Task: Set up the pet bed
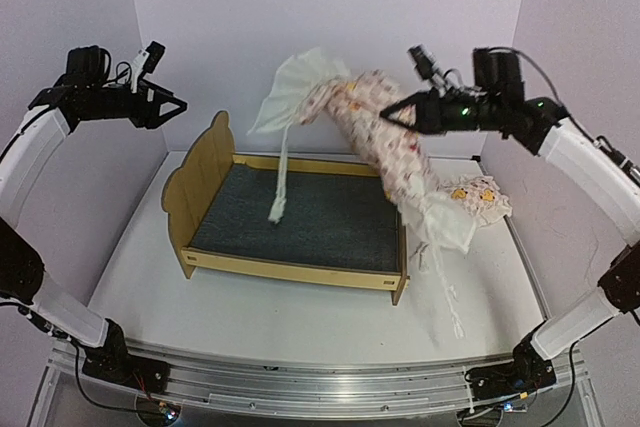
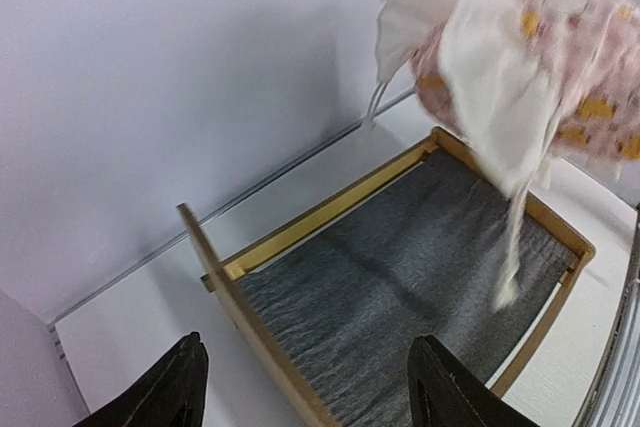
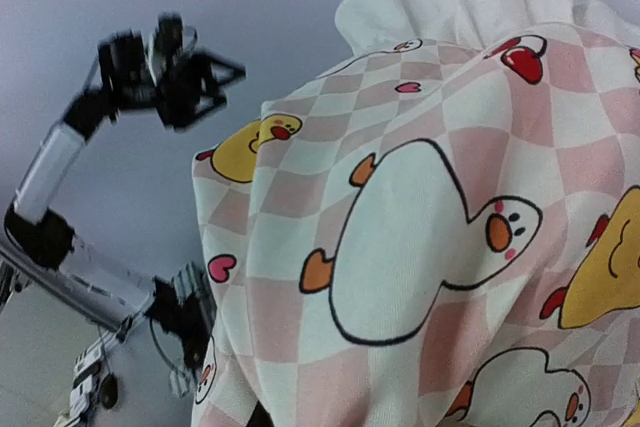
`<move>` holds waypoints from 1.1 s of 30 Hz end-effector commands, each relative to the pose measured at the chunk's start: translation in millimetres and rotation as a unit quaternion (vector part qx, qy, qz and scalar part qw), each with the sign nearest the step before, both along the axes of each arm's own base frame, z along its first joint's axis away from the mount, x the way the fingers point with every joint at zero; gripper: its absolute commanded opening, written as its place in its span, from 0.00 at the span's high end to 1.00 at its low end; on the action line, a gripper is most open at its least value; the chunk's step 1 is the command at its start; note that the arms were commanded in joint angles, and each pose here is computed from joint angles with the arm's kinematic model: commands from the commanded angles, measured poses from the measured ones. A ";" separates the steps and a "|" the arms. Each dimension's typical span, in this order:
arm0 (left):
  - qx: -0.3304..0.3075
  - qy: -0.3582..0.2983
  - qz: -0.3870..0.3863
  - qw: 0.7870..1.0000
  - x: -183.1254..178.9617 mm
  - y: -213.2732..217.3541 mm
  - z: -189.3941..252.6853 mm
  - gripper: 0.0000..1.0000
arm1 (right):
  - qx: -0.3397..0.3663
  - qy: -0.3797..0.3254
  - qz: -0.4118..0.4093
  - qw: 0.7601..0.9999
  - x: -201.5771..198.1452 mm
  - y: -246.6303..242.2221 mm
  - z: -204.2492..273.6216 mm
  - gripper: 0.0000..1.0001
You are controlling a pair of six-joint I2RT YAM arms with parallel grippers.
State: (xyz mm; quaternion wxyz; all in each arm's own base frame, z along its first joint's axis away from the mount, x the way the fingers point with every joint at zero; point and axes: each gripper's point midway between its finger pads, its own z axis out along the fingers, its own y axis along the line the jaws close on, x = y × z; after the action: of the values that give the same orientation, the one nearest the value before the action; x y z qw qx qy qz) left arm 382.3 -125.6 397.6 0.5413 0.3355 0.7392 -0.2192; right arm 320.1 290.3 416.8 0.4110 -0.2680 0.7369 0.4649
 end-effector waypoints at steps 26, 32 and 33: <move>0.384 -0.015 -0.363 0.849 -156.2 -160.8 -251.1 0.20 | -0.367 0.083 -0.302 0.876 137.1 -42.4 -164.0 0.10; 0.378 -0.049 -0.352 0.855 -139.4 -175.1 -263.6 0.25 | -0.343 0.065 -0.288 0.892 206.8 -11.1 -205.3 0.15; 0.371 -0.058 -0.346 0.860 -135.3 -179.7 -262.9 0.27 | -0.343 0.067 -0.286 0.892 213.2 -8.6 -216.2 0.18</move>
State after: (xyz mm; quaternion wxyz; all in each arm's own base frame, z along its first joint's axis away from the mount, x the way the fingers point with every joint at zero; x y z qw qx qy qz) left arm 224.2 -283.5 125.3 0.2397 0.7605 0.5949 -0.1008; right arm 500.0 275.3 195.3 0.3181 -0.1324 0.9375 0.0494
